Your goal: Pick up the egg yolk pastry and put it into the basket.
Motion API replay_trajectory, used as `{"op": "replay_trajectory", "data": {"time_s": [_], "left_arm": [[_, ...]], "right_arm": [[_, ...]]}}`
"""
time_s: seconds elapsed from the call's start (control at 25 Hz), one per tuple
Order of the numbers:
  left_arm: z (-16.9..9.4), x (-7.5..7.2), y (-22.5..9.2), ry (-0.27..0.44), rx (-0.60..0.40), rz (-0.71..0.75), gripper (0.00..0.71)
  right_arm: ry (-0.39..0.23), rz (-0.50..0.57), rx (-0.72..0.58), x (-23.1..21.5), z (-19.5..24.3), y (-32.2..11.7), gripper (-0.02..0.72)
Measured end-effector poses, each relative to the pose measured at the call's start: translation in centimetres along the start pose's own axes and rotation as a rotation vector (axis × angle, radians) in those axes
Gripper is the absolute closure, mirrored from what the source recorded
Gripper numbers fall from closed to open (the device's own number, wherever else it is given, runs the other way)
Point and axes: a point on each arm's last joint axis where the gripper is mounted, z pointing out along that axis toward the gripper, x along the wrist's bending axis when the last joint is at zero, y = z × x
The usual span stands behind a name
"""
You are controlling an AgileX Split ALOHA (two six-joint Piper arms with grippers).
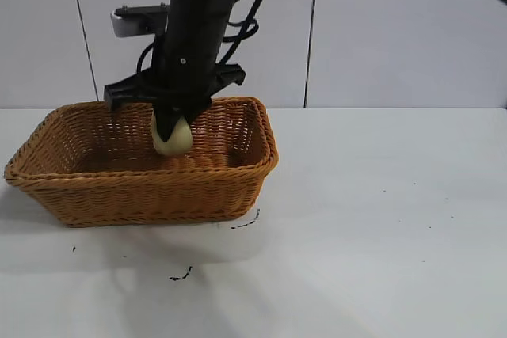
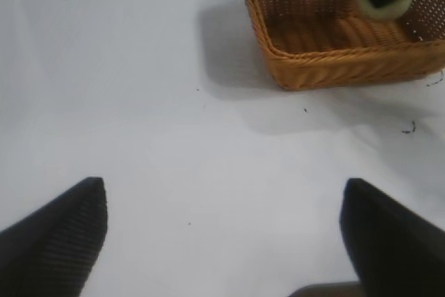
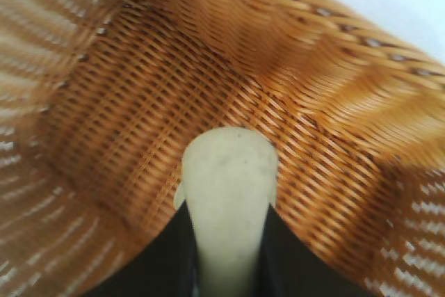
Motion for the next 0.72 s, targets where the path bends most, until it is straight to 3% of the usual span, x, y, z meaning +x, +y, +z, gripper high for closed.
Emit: {"op": "replay_trajectory", "data": {"time_s": [0.12,0.16,0.24,0.32,0.44,0.72], "left_arm": [[0.0,0.0,0.0,0.000,0.000,0.000,0.017],[0.0,0.0,0.0,0.000,0.000,0.000,0.017],[0.0,0.0,0.0,0.000,0.000,0.000,0.017],[0.0,0.0,0.0,0.000,0.000,0.000,0.017],[0.0,0.0,0.0,0.000,0.000,0.000,0.017],[0.0,0.0,0.0,0.000,0.000,0.000,0.017]], "right_arm": [[0.000,-0.003,0.008,0.0,0.4,-0.2,0.458],[0.000,-0.009,0.007,0.0,0.4,-0.2,0.396],[0.000,-0.009,0.003,0.0,0.3,-0.1,0.203],[-0.001,-0.010,0.001,0.0,-0.4,0.1,0.083],[-0.007,-0.015,0.012,0.0,-2.6,0.5,0.026],[-0.041,0.016,-0.042,-2.4,-9.1,2.0,0.015]]}}
